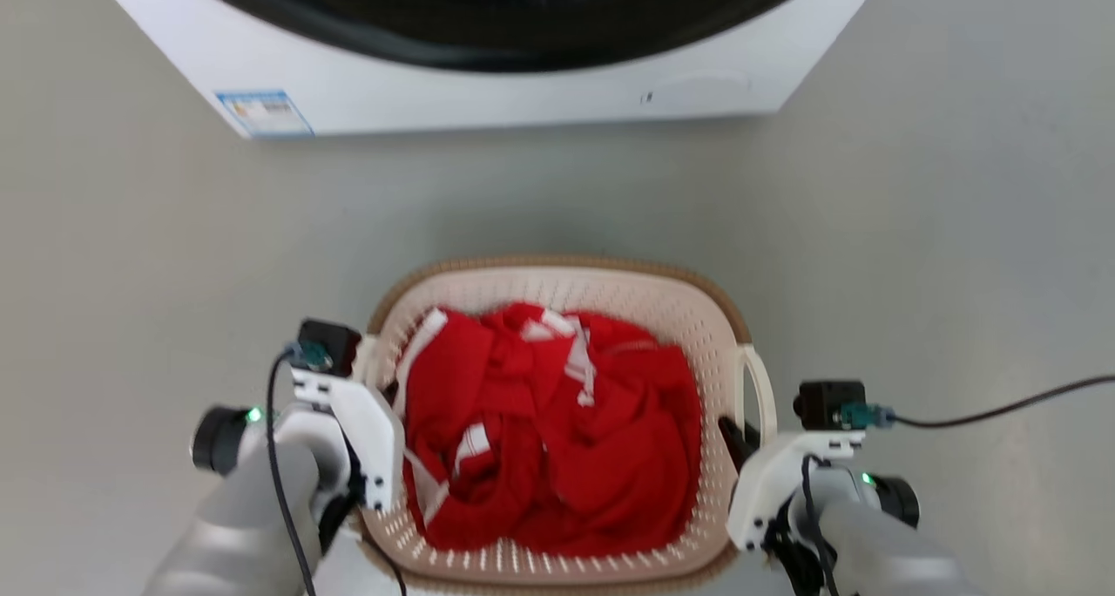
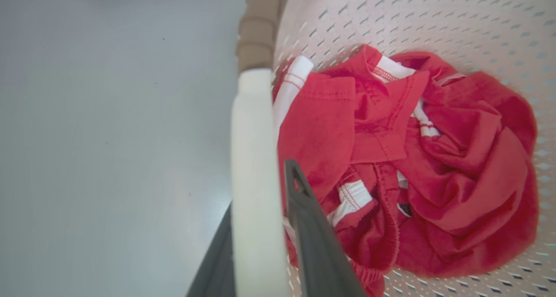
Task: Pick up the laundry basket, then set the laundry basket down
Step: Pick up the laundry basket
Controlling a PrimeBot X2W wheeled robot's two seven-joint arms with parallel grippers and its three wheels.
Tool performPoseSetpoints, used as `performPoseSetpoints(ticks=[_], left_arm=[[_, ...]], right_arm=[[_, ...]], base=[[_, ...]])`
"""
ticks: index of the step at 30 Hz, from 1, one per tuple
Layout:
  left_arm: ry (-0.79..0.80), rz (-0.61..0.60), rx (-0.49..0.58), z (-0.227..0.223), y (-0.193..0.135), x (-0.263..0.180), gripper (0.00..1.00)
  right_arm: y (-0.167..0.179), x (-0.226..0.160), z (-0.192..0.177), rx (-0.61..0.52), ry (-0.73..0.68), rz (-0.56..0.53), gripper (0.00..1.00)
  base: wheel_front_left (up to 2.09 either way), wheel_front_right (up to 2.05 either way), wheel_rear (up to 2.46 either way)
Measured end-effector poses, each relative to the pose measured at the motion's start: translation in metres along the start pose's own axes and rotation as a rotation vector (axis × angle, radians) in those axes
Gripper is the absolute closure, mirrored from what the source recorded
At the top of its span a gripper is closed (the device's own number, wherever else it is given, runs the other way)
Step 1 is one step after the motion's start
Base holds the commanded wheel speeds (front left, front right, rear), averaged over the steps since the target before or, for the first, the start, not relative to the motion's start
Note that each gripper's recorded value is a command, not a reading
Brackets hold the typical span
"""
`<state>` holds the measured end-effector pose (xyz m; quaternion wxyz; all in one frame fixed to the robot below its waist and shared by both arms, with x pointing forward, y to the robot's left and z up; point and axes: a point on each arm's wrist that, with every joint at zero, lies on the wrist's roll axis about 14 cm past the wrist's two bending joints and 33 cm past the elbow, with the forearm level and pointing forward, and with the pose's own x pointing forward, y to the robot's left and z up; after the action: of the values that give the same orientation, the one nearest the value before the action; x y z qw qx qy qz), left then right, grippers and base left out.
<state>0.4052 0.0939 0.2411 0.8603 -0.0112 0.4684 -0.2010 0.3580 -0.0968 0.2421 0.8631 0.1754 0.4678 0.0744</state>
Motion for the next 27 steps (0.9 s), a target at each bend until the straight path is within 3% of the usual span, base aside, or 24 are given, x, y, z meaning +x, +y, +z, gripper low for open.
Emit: performPoseSetpoints(ticks=[12,27], left_arm=[[-0.008,-0.001,0.026,-0.01,-0.036,-0.045,1.0],[-0.021,0.005,-0.003,-0.02,-0.05,-0.067,1.0]], right_arm=[[0.001,-0.05,-0.016,0.002,-0.013,-0.02,1.0],[0.004,-0.071,-0.017,-0.019,-0.031,-0.017,1.0]], base=[[0.0,0.0,0.0],[0.0,0.0,0.0]])
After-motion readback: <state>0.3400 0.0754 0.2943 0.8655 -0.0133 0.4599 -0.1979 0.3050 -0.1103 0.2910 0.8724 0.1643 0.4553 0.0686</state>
